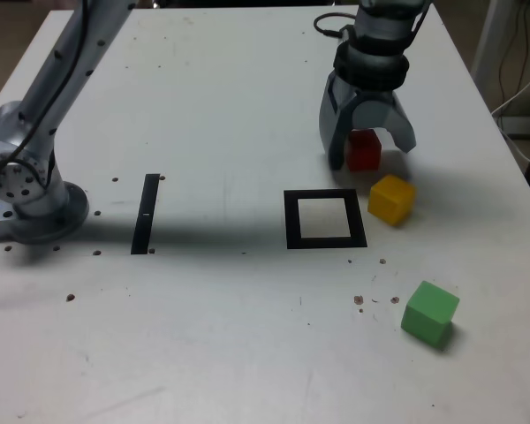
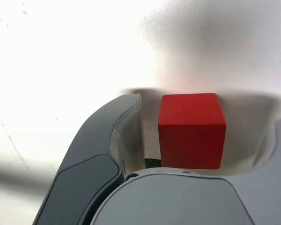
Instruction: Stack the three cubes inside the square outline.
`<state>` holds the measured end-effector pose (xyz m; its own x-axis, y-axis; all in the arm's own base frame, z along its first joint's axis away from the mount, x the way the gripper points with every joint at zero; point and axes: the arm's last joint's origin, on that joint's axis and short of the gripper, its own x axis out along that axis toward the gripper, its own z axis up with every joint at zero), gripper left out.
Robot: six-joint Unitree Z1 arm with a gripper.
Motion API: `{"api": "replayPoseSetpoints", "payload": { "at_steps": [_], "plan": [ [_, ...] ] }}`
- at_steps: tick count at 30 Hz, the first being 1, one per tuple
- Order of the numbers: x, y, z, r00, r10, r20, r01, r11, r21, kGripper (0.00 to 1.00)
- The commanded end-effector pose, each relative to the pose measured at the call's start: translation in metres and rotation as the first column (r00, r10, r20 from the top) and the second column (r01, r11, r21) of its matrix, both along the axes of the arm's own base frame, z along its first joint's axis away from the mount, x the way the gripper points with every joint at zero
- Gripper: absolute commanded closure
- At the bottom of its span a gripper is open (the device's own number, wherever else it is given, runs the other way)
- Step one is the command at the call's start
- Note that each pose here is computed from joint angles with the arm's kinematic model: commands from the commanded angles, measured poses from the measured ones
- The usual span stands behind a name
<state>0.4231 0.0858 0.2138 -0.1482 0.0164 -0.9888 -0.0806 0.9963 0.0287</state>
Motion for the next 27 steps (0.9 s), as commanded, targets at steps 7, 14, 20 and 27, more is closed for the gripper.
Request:
{"api": "replayPoseSetpoints", "payload": {
  "at_steps": [7, 14, 20, 27],
  "plan": [
    [0.0020, 0.0030, 0.0004, 1.000, 0.020, 0.012, -0.021, 0.999, 0.030, 0.72],
    [0.0009, 0.0029, 0.0004, 1.000, 0.016, 0.007, -0.016, 0.999, 0.033, 0.72],
    [0.0007, 0.0030, 0.0009, 1.000, 0.015, 0.009, -0.016, 0.999, 0.035, 0.72],
    [-0.0006, 0.0023, 0.0039, 1.000, 0.014, 0.015, -0.014, 0.999, 0.036, 0.72]
  ]
}}
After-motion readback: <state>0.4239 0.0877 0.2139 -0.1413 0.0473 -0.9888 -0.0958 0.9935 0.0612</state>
